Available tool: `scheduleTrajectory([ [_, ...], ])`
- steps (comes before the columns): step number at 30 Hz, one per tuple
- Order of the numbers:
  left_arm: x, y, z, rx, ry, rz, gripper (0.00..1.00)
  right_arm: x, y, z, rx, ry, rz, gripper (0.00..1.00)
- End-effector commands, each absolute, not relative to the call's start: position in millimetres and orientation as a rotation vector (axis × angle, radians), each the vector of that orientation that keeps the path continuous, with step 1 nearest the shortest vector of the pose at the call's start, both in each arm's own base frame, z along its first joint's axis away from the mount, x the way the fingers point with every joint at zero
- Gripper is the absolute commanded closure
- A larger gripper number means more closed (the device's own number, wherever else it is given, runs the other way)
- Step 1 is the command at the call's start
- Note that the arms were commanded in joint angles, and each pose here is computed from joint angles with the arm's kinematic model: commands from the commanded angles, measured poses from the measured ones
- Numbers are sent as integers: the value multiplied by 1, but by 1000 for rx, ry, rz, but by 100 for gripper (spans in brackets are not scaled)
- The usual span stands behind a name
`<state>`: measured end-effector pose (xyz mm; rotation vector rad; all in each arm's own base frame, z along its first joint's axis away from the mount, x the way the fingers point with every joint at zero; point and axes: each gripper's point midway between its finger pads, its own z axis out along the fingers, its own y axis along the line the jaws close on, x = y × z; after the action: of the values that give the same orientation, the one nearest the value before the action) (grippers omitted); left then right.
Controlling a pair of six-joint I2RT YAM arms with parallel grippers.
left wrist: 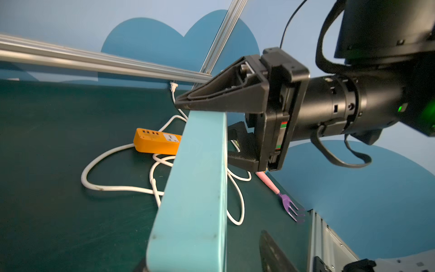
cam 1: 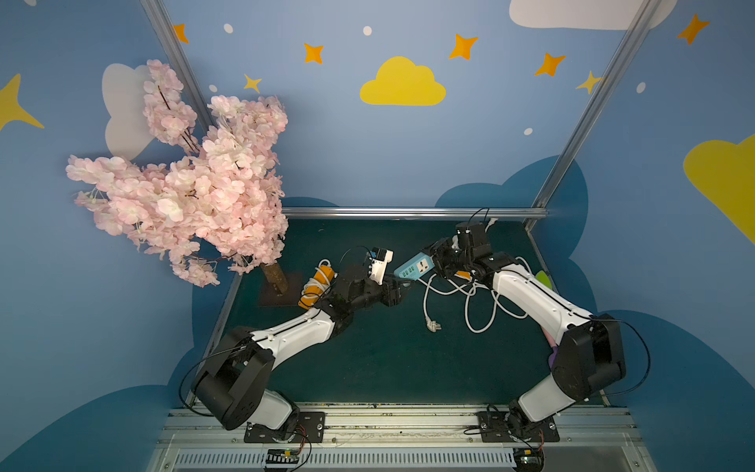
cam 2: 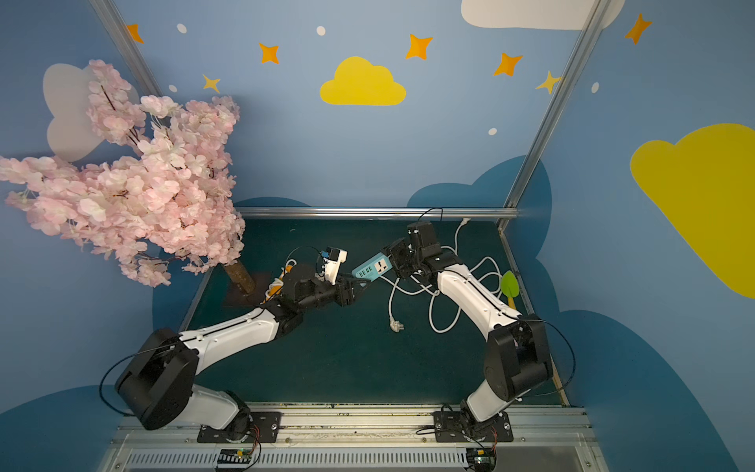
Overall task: Wrap the cord around the power strip
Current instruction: Pick up the power strip from the center of the board.
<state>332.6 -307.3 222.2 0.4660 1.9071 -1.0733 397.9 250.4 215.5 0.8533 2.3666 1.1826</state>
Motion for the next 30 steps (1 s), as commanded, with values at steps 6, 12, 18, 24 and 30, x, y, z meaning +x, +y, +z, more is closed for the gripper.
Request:
scheduleTrajectory([
  [6,315,-309,197,782,2173,-1065,37,403,261,224,689,2386,1103,84],
  [12,315,-317,185,817,2236,-1122,39,406,273,228,655,2380,1120,85],
  [18,328,-317,190,743,2228,-1158,54,406,287,231,599,2388,1140,85],
  [24,334,-307,199,673,2222,-1183,41,405,288,238,492,2380,1073,84],
  [30,338,-307,208,671,2215,-1204,48,406,295,243,421,2370,1075,84],
])
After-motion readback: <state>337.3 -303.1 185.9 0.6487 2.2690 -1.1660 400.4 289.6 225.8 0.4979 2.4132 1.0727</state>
